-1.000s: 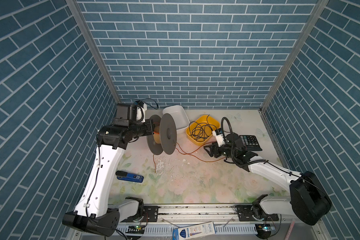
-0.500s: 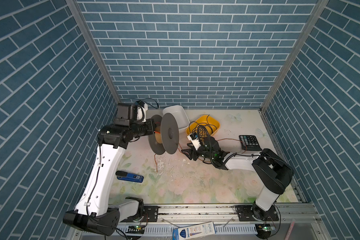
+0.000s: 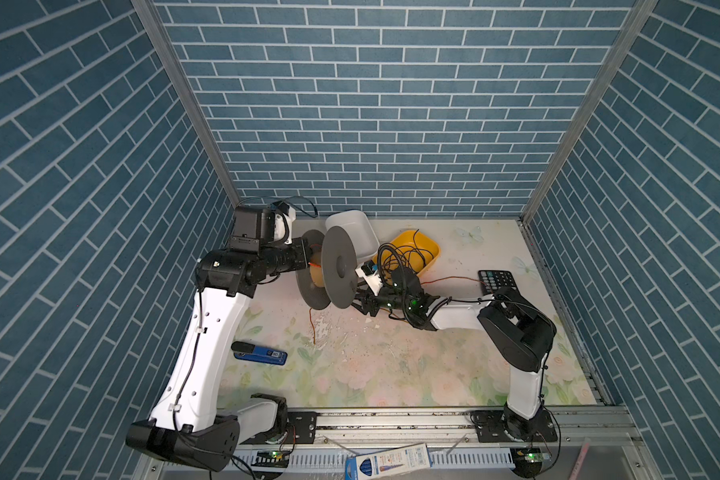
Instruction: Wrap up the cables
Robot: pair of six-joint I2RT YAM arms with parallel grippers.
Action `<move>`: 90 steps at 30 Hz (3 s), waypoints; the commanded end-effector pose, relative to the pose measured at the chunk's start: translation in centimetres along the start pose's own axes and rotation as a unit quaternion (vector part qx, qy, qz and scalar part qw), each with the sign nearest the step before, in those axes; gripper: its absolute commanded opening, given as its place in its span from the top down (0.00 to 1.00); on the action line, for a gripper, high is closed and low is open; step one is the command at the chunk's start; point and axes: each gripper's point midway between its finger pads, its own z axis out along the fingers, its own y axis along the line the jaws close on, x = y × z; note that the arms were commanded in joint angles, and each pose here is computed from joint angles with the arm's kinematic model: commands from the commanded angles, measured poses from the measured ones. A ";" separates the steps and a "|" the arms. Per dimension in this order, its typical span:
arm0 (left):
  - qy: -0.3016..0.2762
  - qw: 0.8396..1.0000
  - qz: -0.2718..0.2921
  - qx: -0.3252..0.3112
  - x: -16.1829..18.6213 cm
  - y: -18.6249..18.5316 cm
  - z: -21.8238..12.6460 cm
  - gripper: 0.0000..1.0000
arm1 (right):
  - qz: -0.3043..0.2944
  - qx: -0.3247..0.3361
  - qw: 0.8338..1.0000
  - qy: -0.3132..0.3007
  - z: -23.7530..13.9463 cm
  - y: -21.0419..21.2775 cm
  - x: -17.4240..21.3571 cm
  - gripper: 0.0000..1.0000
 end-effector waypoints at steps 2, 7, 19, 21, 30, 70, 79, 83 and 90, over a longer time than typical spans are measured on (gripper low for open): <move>-0.022 0.999 0.006 0.023 -1.0 -1.1 -0.4 1.00 | -0.011 -0.022 1.000 0.006 1.4 1.1 -0.3 0.48; -0.025 0.999 0.009 0.019 -1.1 -1.0 -0.6 1.00 | 0.000 -0.014 1.000 0.022 2.2 0.8 0.4 0.58; -0.028 0.999 0.013 0.014 -1.2 -0.9 -0.9 1.00 | 0.012 0.011 1.000 0.026 1.4 0.2 1.5 0.90; -0.027 0.999 0.015 0.013 -1.2 -0.9 -0.9 1.00 | 0.014 0.009 1.000 0.026 1.4 0.3 1.5 0.96; -0.027 0.998 0.033 -0.054 -1.0 1.4 -1.6 1.00 | 0.030 -0.015 0.999 0.024 -2.2 3.0 -1.2 1.00; -0.050 0.992 0.048 0.106 -2.5 -4.8 -4.0 1.00 | 0.183 0.305 0.934 0.036 -25.8 -9.1 -4.3 0.01; -0.049 0.991 0.035 0.122 -2.8 -5.6 -4.8 1.00 | 0.076 0.120 0.989 -0.032 -15.7 -6.2 -5.7 0.03; -0.054 0.991 0.036 0.115 -3.0 -5.6 -5.2 1.00 | 0.061 0.064 0.995 -0.035 -11.9 -5.0 -4.6 0.13; -0.055 0.991 0.036 0.114 -3.1 -5.6 -5.4 1.00 | 0.082 0.002 0.997 -0.006 -6.8 -3.4 -0.9 0.24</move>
